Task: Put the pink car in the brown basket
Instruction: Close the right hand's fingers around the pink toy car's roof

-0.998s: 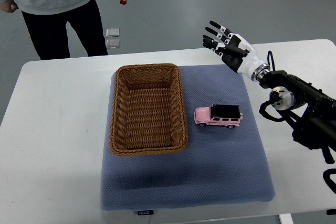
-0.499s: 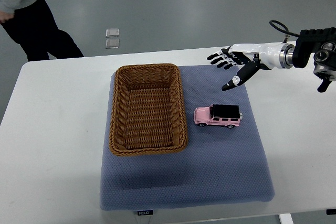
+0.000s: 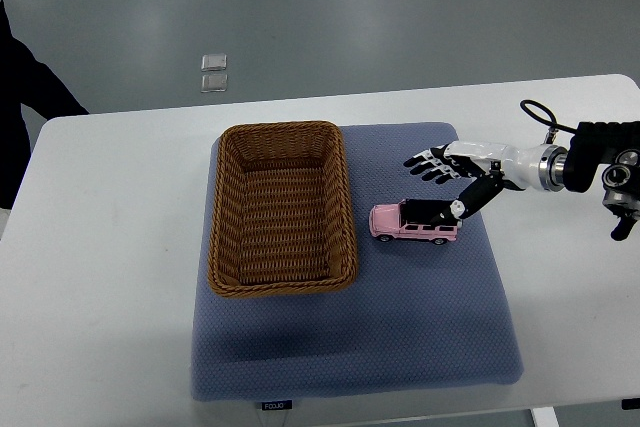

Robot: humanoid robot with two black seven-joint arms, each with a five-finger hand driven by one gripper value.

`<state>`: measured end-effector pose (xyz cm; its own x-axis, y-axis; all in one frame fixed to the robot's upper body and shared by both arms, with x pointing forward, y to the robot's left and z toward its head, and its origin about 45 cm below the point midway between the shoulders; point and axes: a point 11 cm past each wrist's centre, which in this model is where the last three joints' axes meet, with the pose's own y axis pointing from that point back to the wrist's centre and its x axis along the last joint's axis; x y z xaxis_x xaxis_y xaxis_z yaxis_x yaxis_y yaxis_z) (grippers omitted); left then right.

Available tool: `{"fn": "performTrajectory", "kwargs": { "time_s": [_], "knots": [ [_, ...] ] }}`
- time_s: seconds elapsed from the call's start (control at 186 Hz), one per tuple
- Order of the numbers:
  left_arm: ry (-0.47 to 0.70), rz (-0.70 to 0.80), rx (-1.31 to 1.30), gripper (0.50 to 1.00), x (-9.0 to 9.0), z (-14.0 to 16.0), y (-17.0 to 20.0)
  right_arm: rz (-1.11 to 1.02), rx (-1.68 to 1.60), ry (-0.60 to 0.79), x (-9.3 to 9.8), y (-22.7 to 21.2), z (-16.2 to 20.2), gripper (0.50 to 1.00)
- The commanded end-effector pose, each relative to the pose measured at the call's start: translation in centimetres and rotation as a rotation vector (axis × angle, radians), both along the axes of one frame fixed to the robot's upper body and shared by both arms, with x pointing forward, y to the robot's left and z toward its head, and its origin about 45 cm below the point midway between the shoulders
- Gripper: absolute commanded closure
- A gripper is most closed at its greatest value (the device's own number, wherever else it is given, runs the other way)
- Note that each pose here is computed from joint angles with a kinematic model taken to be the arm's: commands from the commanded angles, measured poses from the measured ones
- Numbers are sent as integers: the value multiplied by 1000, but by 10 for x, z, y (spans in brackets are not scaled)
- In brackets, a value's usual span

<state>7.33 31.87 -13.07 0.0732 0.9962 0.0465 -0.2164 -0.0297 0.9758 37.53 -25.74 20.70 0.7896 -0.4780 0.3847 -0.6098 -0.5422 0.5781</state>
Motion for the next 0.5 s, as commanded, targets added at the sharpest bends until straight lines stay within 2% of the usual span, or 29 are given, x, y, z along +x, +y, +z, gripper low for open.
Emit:
{"fn": "performTrajectory", "kwargs": {
  "time_s": [0.0, 0.198, 0.37, 0.494],
  "knots": [
    [0, 0, 1, 500, 0, 0, 0, -1, -10, -1, -3, 2, -10, 595],
    [0, 0, 1, 500, 0, 0, 0, -6, -37, -14, -6, 1, -25, 615],
    [1, 0, 1, 500, 0, 0, 0, 1, -38, -9, -9, 4, -33, 697],
    [1, 0, 1, 500, 0, 0, 0, 13, -47, -6, -11, 6, -39, 718]
  ]
}}
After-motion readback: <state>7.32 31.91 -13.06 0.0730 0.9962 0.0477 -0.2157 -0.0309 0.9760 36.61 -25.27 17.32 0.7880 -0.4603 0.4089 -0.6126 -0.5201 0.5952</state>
